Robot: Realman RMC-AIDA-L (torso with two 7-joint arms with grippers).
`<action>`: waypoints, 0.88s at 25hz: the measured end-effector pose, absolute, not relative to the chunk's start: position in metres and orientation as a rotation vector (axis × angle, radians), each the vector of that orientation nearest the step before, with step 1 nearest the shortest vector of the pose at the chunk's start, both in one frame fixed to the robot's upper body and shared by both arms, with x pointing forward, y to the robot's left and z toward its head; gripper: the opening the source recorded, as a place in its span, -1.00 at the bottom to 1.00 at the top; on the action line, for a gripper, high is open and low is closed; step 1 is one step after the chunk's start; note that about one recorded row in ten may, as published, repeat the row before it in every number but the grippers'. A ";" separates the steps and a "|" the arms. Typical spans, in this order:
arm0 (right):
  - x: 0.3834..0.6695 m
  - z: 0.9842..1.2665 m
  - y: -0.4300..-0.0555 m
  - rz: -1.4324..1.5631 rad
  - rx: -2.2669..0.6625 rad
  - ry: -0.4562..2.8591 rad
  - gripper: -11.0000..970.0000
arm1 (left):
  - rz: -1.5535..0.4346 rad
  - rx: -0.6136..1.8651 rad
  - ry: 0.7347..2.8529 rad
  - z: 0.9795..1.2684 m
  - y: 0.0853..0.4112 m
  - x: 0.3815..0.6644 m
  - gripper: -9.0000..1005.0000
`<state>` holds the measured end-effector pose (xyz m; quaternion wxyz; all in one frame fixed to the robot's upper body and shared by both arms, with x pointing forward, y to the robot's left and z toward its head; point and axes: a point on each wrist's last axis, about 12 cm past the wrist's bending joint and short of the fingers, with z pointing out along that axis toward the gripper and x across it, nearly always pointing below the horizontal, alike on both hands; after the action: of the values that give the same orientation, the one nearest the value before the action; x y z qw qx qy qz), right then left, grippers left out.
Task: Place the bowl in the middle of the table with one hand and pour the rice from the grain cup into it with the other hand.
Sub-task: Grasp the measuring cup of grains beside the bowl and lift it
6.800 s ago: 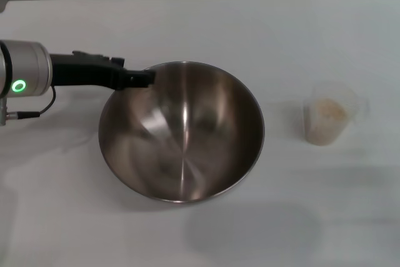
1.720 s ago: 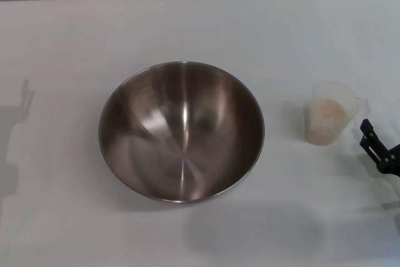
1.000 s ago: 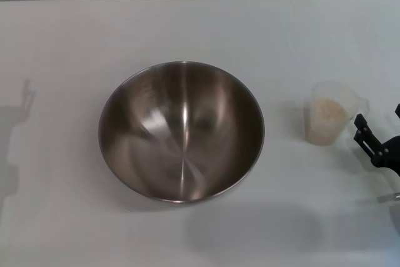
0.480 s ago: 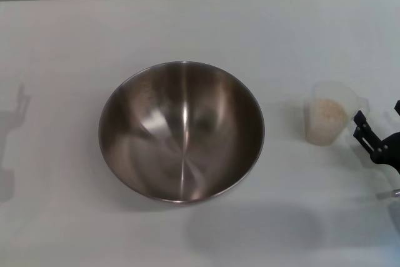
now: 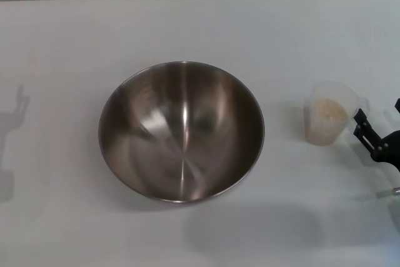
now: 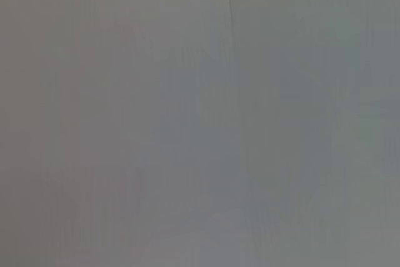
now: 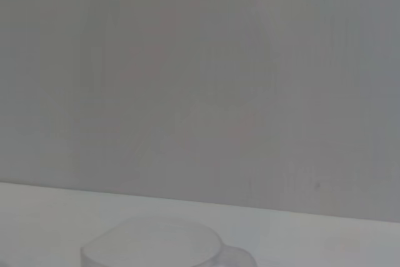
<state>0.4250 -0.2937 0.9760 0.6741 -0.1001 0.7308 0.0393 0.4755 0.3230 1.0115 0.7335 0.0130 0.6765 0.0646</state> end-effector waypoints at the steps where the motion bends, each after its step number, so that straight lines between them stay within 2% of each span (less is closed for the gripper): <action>1: 0.425 0.976 -0.294 0.089 -0.225 1.644 0.66 | 0.143 0.029 1.488 1.011 0.323 0.475 0.66; 22: 0.428 0.978 -0.295 0.081 -0.216 1.631 0.65 | 0.148 0.031 1.498 1.010 0.325 0.474 0.66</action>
<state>0.4283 -0.2948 0.9782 0.6796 -0.0961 0.7263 0.0362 0.4742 0.3246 1.0098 0.7297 0.0140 0.6803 0.0674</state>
